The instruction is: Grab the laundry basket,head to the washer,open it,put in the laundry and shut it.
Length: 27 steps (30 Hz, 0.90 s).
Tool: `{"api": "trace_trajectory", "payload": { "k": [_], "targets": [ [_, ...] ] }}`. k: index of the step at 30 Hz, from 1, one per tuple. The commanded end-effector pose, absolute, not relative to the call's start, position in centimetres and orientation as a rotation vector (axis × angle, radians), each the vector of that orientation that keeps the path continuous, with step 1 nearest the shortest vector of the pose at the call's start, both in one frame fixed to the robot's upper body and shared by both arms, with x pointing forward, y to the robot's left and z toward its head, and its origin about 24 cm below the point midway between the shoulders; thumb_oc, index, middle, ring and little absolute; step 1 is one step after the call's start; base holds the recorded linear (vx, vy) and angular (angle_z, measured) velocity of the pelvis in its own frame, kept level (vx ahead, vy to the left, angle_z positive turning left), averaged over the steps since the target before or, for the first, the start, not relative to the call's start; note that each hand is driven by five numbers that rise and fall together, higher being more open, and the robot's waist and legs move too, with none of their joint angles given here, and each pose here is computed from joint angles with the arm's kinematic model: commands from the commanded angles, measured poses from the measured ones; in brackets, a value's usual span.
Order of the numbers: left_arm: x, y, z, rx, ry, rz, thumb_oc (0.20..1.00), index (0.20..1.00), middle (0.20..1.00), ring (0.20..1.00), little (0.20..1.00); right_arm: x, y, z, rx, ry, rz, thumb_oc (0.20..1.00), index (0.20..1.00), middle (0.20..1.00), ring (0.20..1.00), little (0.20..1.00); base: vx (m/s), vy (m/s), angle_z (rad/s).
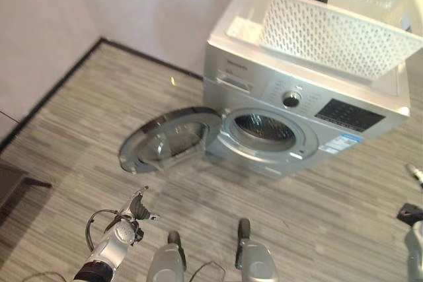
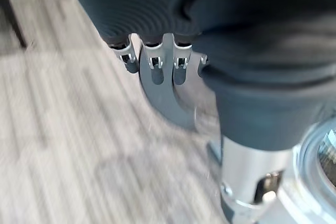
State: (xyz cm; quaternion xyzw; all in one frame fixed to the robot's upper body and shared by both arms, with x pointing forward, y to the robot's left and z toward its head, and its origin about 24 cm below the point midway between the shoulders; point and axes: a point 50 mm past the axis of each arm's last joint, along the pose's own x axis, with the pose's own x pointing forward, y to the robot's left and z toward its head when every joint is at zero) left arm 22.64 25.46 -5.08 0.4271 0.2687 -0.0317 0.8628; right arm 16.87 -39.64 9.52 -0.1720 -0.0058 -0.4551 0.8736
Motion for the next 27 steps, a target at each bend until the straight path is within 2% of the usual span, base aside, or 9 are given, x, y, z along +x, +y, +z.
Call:
{"api": "trace_trajectory", "payload": {
  "k": [1, 3, 12, 13, 14, 16, 21, 23, 27],
  "targets": [
    [24.7, 26.1, -2.2, 0.97, 0.43, -0.046, 1.0, 1.0, 1.0, 1.0, 1.0, 17.8, -40.2, 19.6, -0.589, -0.398, -1.015, 1.0, 1.0, 1.0, 1.0, 1.0, 0.18, -0.06, 0.36],
    [24.8, 25.9, -2.1, 0.963, 0.42, -0.05, 1.0, 1.0, 1.0, 1.0, 1.0, 17.9, -40.4, 21.4, -0.631, -0.444, -1.025, 1.0, 1.0, 1.0, 1.0, 1.0, 0.16, -0.078, 0.24],
    [24.8, 25.9, -2.1, 0.961, 0.42, -0.049, 1.0, 1.0, 1.0, 1.0, 1.0, 18.0, -40.4, 21.5, -0.632, -0.447, -1.024, 1.0, 1.0, 1.0, 1.0, 1.0, 0.01, -0.005, 0.21],
    [24.8, 25.9, -2.1, 0.961, 0.42, -0.049, 1.0, 1.0, 1.0, 1.0, 1.0, 18.0, -40.4, 21.5, -0.632, -0.447, -1.024, 1.0, 1.0, 1.0, 1.0, 1.0, 0.3, -0.266, -0.13],
    [25.5, 24.9, -1.5, 0.983, 0.365, -0.097, 1.0, 1.0, 1.0, 1.0, 1.0, 18.9, -40.8, 26.4, -0.779, -0.515, -1.017, 1.0, 1.0, 1.0, 1.0, 1.0, 0.4, -0.42, -0.11],
    [25.9, 23.2, -2.5, 0.95, 0.375, -0.163, 1.0, 1.0, 1.0, 1.0, 1.0, 20.1, -42.3, 31.0, -0.936, -0.439, -1.006, 1.0, 1.0, 1.0, 1.0, 1.0, 0.57, -0.628, 0.17],
    [23.5, 23.7, -5.6, 0.849, 0.522, -0.124, 1.0, 1.0, 1.0, 1.0, 1.0, 20.3, -42.0, 31.6, -0.975, -0.417, -0.906, 1.0, 1.0, 1.0, 1.0, 1.0, 0.52, -0.688, 1.47],
    [22.5, 24.6, -5.9, 0.78, 0.561, -0.076, 1.0, 1.0, 1.0, 1.0, 1.0, 20.5, -40.7, 32.9, -0.919, -0.524, -0.856, 1.0, 1.0, 1.0, 1.0, 1.0, 0.15, -0.549, 0.04],
    [22.6, 24.3, -6.0, 0.759, 0.563, -0.089, 1.0, 1.0, 1.0, 1.0, 1.0, 19.8, -40.3, 33.5, -0.918, -0.565, -0.849, 1.0, 1.0, 1.0, 1.0, 1.0, 0.08, -0.032, -0.09]
  ]
}}
